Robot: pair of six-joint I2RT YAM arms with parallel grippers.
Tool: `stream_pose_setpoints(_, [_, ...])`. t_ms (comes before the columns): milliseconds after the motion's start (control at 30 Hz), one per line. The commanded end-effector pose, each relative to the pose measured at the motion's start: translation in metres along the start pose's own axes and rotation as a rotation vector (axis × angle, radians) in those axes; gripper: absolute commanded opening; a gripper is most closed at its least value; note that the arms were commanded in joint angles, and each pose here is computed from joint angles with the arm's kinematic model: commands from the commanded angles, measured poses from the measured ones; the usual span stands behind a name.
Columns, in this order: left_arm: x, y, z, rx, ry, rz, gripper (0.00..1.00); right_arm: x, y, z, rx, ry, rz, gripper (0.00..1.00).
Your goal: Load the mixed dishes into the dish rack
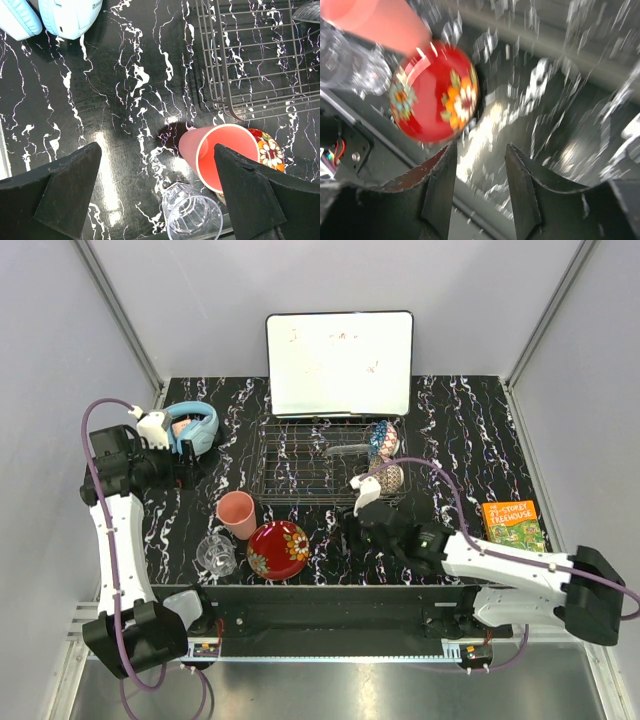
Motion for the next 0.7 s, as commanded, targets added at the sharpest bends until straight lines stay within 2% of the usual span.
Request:
stream_pose_setpoints(0, [-0.025,0.017,0.002,-0.037,-0.051,-0.08,0.99,0.011,-0.017,0.032,-0.129,-0.318,0.032,0.52])
stream_pose_setpoints(67, [-0.024,0.017,0.002,-0.039,-0.053,-0.078,0.99,0.027,-0.032,0.031,-0.12,-0.343,0.081,0.54])
stream_pose_setpoints(333, [-0.028,0.021,0.003,-0.044,-0.066,-0.072,0.99,0.061,-0.085,0.03,-0.129,-0.452,0.137,0.56])
stream_pose_setpoints(667, [-0.026,0.024,0.003,-0.056,-0.09,-0.07,0.99,0.08,-0.113,0.007,-0.078,-0.504,0.177,0.52])
Point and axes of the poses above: each gripper's point midway between its finger pads, its own y axis back along the fingers, its own z axis along the line the jaws close on, x = y × z, the point moved 2 cm from there along y, back along the fingers, and after that the axes turned 7 degrees about -y, right-handed, at the moved point
